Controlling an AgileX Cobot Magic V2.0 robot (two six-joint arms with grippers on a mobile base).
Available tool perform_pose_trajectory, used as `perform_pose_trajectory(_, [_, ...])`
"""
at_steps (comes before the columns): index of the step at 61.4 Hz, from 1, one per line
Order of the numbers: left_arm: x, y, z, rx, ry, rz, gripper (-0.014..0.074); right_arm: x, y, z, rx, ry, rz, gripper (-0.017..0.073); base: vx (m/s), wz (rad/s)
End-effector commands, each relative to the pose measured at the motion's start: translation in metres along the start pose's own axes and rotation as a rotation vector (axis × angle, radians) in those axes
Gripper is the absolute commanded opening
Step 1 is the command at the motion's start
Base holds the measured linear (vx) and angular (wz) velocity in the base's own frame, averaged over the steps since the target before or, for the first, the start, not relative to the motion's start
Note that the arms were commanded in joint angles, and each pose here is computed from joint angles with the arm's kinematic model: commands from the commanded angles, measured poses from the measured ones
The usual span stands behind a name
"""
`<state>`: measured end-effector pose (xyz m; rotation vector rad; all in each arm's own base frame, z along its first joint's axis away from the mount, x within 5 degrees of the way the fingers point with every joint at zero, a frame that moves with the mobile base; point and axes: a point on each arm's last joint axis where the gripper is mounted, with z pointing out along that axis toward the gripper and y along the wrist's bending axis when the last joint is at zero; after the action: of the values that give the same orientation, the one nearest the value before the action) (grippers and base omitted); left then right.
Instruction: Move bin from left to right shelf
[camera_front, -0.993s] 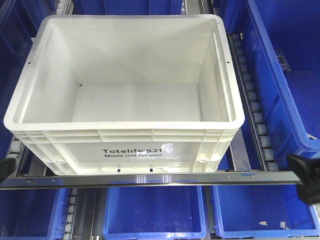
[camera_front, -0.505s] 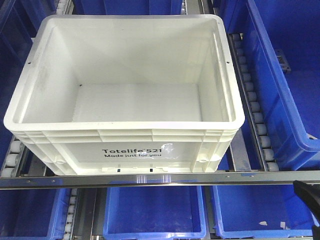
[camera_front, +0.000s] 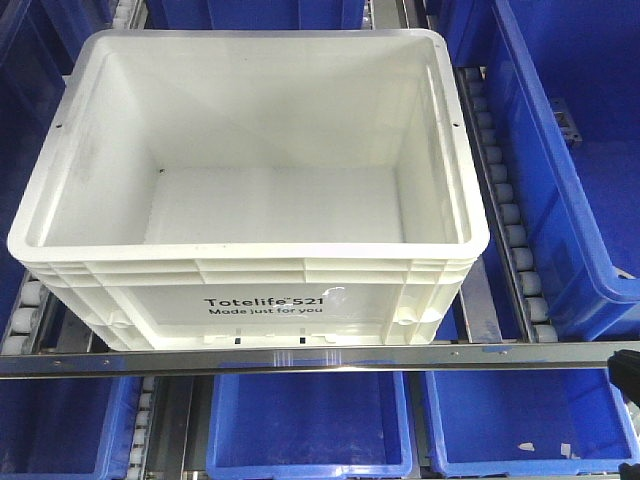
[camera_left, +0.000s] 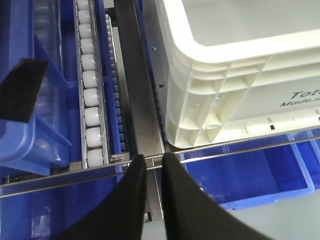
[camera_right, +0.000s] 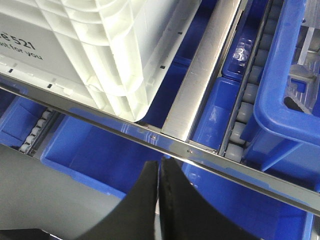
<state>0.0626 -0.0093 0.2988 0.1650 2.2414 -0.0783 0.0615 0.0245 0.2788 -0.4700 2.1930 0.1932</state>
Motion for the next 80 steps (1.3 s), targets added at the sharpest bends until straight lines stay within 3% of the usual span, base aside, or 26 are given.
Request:
perform_pose_trajectory(1, [-0.009,0.0,-0.003,0.005,-0.053,-0.008,-0.001,-0.011,-0.001,-0.005,0.008,-0.068,-0.009,-0.0008,0.0,0.0])
perform_pose_trajectory(28, [-0.006,0.0,-0.007,-0.003,-0.082,0.004,-0.0009,-0.011,-0.001,-0.005,0.007,-0.064,-0.008,-0.0008,0.0,0.0])
perform_pose_trajectory(44, [0.02,0.002,0.013,-0.029,-0.519,0.016,-0.0009,-0.011,-0.001,-0.005,0.007,-0.065,-0.008,-0.0007,0.0,0.0])
perform_pose_trajectory(54, [0.047,0.004,0.035,-0.064,-0.7,-0.004,-0.0009,-0.011,-0.001,-0.005,0.007,-0.064,-0.008,-0.0008,0.0,0.0])
perform_pose_trajectory(64, [0.068,0.005,0.048,-0.087,-0.811,-0.017,-0.0009,-0.011,-0.001,-0.005,0.007,-0.064,-0.008,-0.0008,0.0,0.0])
perform_pose_trajectory(68, [0.069,0.006,0.047,-0.096,-0.802,-0.048,-0.0009,-0.011,-0.001,-0.005,0.007,-0.064,-0.008,-0.0008,0.0,0.0])
perform_pose_trajectory(80, [0.072,0.006,0.046,-0.103,-0.798,-0.051,-0.0009,-0.01,-0.001,-0.005,0.007,-0.062,-0.008,-0.0008,0.0,0.0])
